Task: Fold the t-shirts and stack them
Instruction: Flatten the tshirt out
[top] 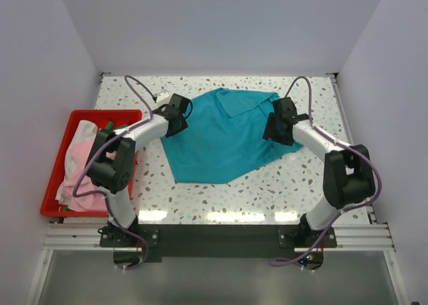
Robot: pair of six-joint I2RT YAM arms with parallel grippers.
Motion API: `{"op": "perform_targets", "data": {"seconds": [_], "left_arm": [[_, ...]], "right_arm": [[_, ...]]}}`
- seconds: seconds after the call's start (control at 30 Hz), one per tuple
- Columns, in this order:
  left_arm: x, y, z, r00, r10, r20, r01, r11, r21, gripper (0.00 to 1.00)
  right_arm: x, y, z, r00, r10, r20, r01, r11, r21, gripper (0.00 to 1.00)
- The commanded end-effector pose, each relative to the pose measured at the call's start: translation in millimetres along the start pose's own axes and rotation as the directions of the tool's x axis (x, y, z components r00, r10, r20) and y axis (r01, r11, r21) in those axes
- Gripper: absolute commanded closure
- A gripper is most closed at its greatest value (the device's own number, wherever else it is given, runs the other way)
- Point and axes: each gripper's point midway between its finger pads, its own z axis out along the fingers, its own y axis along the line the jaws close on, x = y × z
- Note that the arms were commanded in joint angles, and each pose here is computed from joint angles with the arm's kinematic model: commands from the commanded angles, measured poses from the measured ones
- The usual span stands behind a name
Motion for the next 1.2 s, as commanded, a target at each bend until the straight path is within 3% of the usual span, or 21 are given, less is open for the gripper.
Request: {"op": "perform_targets", "data": {"seconds": [0.0, 0.13, 0.23, 0.37, 0.4, 0.53, 0.57, 0.7, 0.8, 0.87, 0.97, 1.0, 1.07, 1.1, 1.17], "left_arm": [[-41, -5, 6, 0.993, -0.066, 0.093, 0.071, 0.996, -0.049, 0.48], [-47, -9, 33, 0.994, -0.045, 0.099, 0.055, 0.994, -0.099, 0.50], [-49, -12, 54, 0.997, -0.009, 0.083, 0.020, 0.991, -0.131, 0.53], [-49, -17, 83, 0.998, 0.017, 0.053, -0.010, 0.990, -0.144, 0.64], [-52, -19, 92, 0.998, 0.020, 0.053, -0.012, 0.989, -0.145, 0.71], [-62, -26, 112, 0.998, 0.046, 0.041, -0.040, 0.991, -0.125, 0.84], [-65, -28, 116, 0.998, 0.050, 0.043, -0.044, 0.992, -0.121, 0.86], [-91, -48, 141, 0.996, 0.064, 0.062, -0.060, 0.997, -0.054, 0.95], [-115, -64, 151, 0.993, 0.073, 0.088, -0.074, 0.997, 0.015, 0.96], [-133, -82, 150, 0.991, 0.068, 0.118, -0.081, 0.990, 0.116, 0.92], [-169, -109, 135, 0.982, 0.035, 0.186, -0.085, 0.960, 0.268, 0.78], [-192, -119, 120, 0.972, 0.010, 0.234, -0.086, 0.944, 0.318, 0.68], [-207, -134, 101, 0.964, 0.006, 0.265, -0.113, 0.914, 0.390, 0.56], [-226, -142, 80, 0.953, -0.017, 0.303, -0.120, 0.896, 0.428, 0.45], [-238, -151, 56, 0.946, -0.026, 0.324, -0.140, 0.868, 0.477, 0.37]], "right_arm": [[-16, 14, 8, 0.998, -0.035, 0.043, 0.036, 0.999, -0.023, 0.34], [-7, 20, 16, 0.998, -0.057, 0.022, 0.058, 0.998, -0.016, 0.34], [2, 17, 19, 0.998, -0.058, 0.000, 0.058, 0.998, -0.008, 0.42], [10, 8, 14, 0.999, -0.048, -0.002, 0.048, 0.999, 0.008, 0.69], [11, 5, 8, 0.999, -0.043, 0.008, 0.043, 0.999, 0.008, 0.80], [18, -1, -9, 1.000, -0.019, 0.023, 0.019, 1.000, -0.013, 1.00], [19, 0, -13, 1.000, 0.005, 0.025, -0.004, 1.000, -0.028, 1.00], [38, -8, -32, 0.998, 0.061, 0.028, -0.059, 0.996, -0.069, 1.00], [56, -14, -50, 0.990, 0.132, 0.039, -0.127, 0.984, -0.122, 1.00], [60, -12, -66, 0.978, 0.197, 0.063, -0.183, 0.967, -0.179, 1.00], [86, -4, -70, 0.973, 0.227, 0.034, -0.212, 0.944, -0.253, 1.00], [89, -2, -73, 0.970, 0.238, 0.042, -0.217, 0.934, -0.283, 0.85], [89, 1, -75, 0.969, 0.240, 0.060, -0.212, 0.930, -0.299, 0.66], [83, 2, -78, 0.967, 0.244, 0.078, -0.210, 0.929, -0.304, 0.47], [64, 2, -84, 0.962, 0.237, 0.135, -0.191, 0.938, -0.288, 0.36]]}}
